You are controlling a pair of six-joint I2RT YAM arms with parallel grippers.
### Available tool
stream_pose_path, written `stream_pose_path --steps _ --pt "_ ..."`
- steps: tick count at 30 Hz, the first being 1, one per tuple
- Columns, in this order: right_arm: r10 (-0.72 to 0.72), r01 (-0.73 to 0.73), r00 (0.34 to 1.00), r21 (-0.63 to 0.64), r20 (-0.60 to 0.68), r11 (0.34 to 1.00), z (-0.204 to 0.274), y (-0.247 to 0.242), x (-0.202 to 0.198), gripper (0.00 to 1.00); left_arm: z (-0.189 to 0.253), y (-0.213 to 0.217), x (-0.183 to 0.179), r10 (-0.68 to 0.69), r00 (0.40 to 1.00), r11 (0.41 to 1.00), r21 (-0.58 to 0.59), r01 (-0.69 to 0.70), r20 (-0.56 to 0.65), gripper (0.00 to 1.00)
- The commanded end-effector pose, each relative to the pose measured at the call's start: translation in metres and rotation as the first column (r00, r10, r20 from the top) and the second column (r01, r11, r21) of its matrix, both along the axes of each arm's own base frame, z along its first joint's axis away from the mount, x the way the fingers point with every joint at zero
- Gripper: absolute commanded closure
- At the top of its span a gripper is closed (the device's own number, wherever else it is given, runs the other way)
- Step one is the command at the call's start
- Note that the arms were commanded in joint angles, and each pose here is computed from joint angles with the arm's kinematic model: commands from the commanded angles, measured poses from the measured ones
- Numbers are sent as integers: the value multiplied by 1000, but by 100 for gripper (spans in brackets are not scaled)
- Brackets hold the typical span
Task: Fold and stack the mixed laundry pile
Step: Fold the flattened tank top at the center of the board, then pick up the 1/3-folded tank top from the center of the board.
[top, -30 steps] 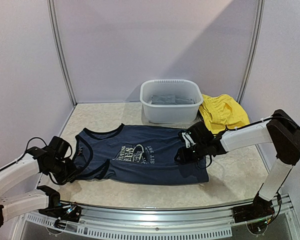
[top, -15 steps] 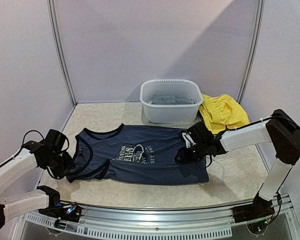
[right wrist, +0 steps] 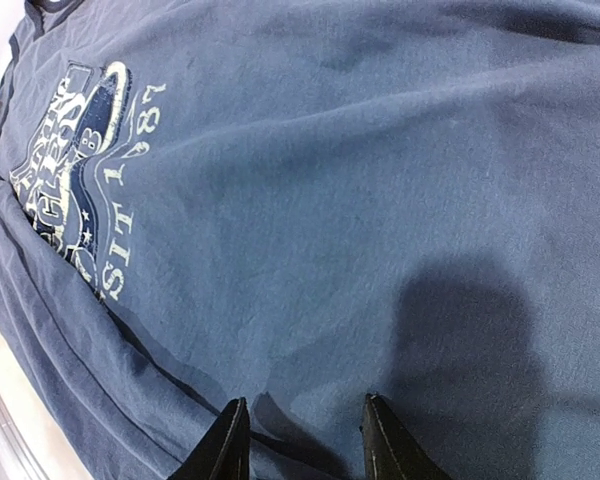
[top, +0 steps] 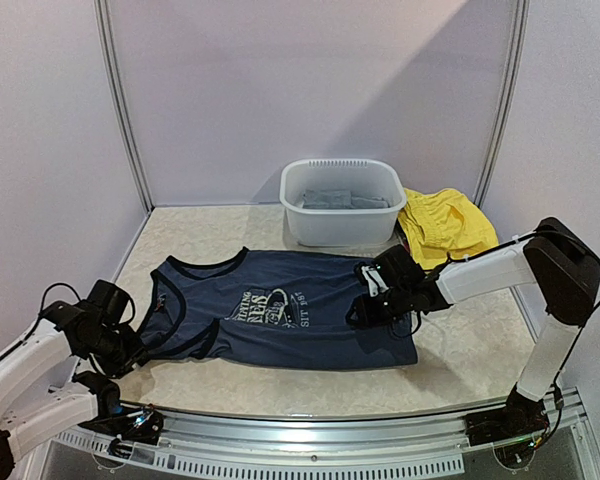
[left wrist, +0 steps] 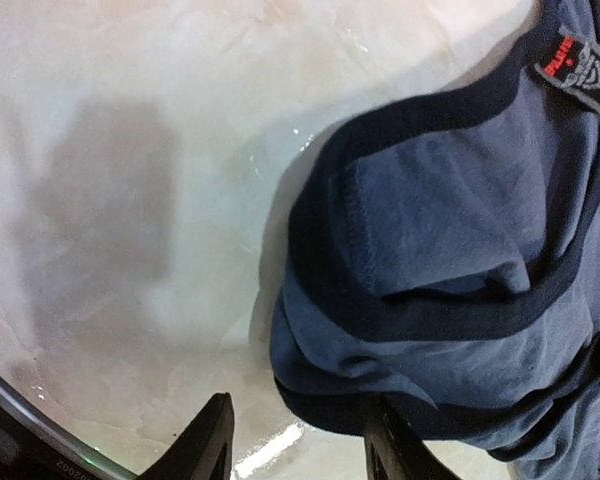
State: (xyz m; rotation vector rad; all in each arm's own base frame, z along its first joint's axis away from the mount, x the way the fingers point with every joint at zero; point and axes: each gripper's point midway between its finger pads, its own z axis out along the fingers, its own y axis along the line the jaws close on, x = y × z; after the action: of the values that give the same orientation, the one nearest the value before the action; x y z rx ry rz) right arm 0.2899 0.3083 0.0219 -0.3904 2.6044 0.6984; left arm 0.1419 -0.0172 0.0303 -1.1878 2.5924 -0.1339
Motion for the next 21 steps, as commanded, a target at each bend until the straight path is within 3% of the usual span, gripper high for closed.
stream_pose_path --steps 1,7,10,13,15,21 --pt "19 -19 1000 -11 -22 1000 -12 -1 -2 61 -9 1 -3 41 999 999 -2 -41 -4 55" --pt "18 -18 1000 -17 -21 1000 -12 -3 -2 61 -22 -3 4 62 998 998 -25 -62 -5 59" --pt "15 -16 1000 -21 -22 1000 -13 -5 -2 61 -25 -4 9 73 997 997 -35 -73 17 67" --pt "14 -15 1000 -22 -23 1000 -13 -5 -2 61 -23 -2 14 77 996 997 -23 -77 41 79" --pt "14 -15 1000 -22 -22 1000 -13 -5 -2 61 -17 -1 22 57 995 998 -7 -57 78 98" --pt "12 -13 1000 -27 -26 1000 -14 -7 -2 61 6 2 46 19 990 999 32 -24 137 100"
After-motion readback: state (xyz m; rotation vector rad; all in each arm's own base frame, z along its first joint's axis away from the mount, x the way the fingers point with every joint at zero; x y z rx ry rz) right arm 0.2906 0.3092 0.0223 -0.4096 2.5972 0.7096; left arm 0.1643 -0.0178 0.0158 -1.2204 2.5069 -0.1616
